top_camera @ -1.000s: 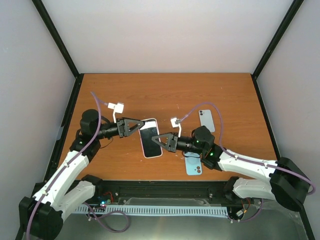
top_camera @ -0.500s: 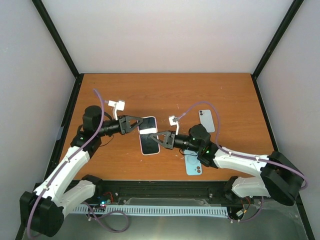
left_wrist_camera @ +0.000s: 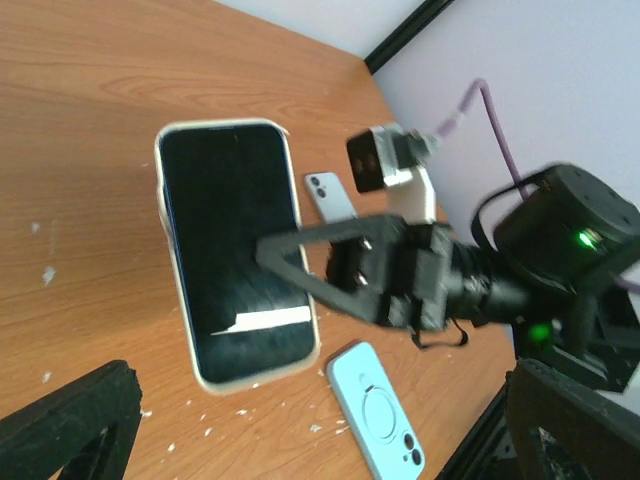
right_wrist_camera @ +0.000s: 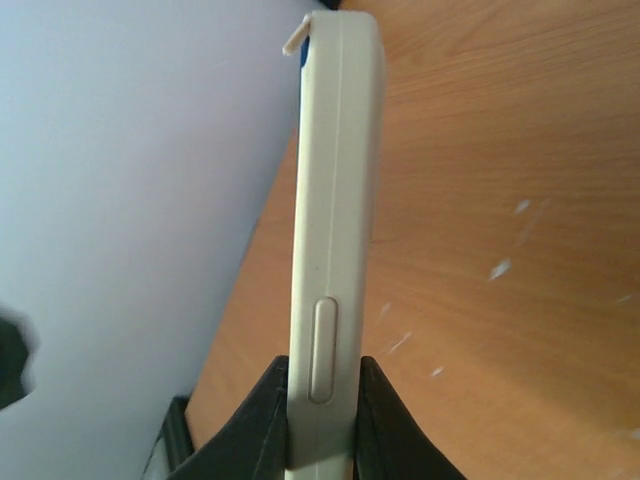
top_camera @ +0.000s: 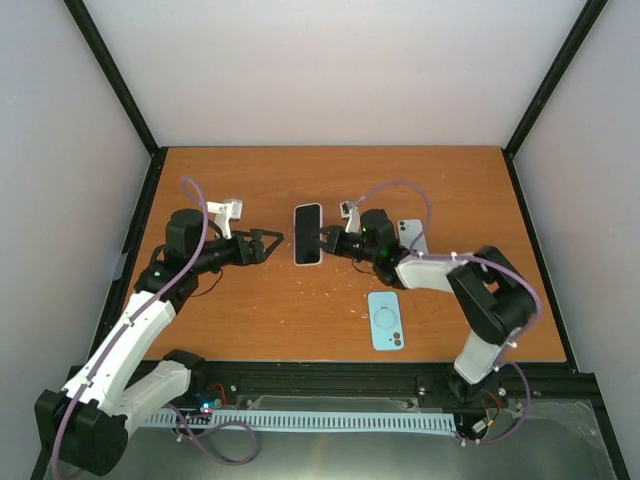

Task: Put the phone into the phone case

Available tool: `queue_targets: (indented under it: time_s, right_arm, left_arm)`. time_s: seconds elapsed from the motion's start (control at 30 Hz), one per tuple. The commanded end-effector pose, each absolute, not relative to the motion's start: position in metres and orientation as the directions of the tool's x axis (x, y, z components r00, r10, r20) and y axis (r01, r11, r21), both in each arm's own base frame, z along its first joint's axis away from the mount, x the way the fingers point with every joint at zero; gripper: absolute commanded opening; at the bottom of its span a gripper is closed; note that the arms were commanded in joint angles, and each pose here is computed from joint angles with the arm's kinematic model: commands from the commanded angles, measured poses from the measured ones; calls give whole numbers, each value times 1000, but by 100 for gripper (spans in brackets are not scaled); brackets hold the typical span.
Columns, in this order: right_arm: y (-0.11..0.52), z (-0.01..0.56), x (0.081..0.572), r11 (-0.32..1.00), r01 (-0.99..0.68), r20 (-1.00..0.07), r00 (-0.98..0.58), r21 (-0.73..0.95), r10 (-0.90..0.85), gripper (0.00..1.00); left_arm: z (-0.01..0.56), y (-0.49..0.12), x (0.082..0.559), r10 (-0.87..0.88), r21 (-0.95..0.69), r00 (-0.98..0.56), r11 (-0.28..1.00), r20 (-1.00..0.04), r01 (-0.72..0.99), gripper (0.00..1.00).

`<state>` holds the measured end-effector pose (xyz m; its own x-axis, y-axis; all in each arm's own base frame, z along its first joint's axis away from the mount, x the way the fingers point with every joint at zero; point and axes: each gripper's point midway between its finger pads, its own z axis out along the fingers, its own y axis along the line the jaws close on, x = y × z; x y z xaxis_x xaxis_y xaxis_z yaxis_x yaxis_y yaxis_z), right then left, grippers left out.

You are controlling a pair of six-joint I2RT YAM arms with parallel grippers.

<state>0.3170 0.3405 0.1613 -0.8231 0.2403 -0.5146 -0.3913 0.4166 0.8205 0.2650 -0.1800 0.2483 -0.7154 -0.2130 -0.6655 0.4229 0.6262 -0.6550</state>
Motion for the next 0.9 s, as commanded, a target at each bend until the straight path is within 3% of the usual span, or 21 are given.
queue_targets:
  time_s: [0.0, 0.2, 0.37, 0.53, 0.67, 0.87]
  right_arm:
    - [343, 150, 365, 444, -386, -530, -805, 809, 266, 14]
    - [346, 95, 406, 510, -280, -461, -845, 813, 270, 16]
    - [345, 64, 411, 544, -212, -407, -873, 812, 268, 24]
    - [329, 49, 414, 627, -143, -384, -884, 766, 267, 40]
    - [309, 46, 412, 707, -116, -379, -897, 698, 227, 60]
    - [254, 56, 398, 881, -100, -429, -895, 463, 124, 85]
  left_arm:
    - [258, -168, 259, -184, -583, -672, 688, -717, 433, 100]
    - [260, -158, 250, -172, -539, -643, 723, -746, 432, 99]
    - [252, -153, 249, -161, -515, -639, 749, -752, 418, 100]
    - [250, -150, 249, -162, -504, -631, 760, -759, 410, 100]
    - [248, -146, 250, -166, -494, -624, 772, -764, 399, 100]
    - [248, -143, 249, -174, -485, -611, 782, -772, 390, 99]
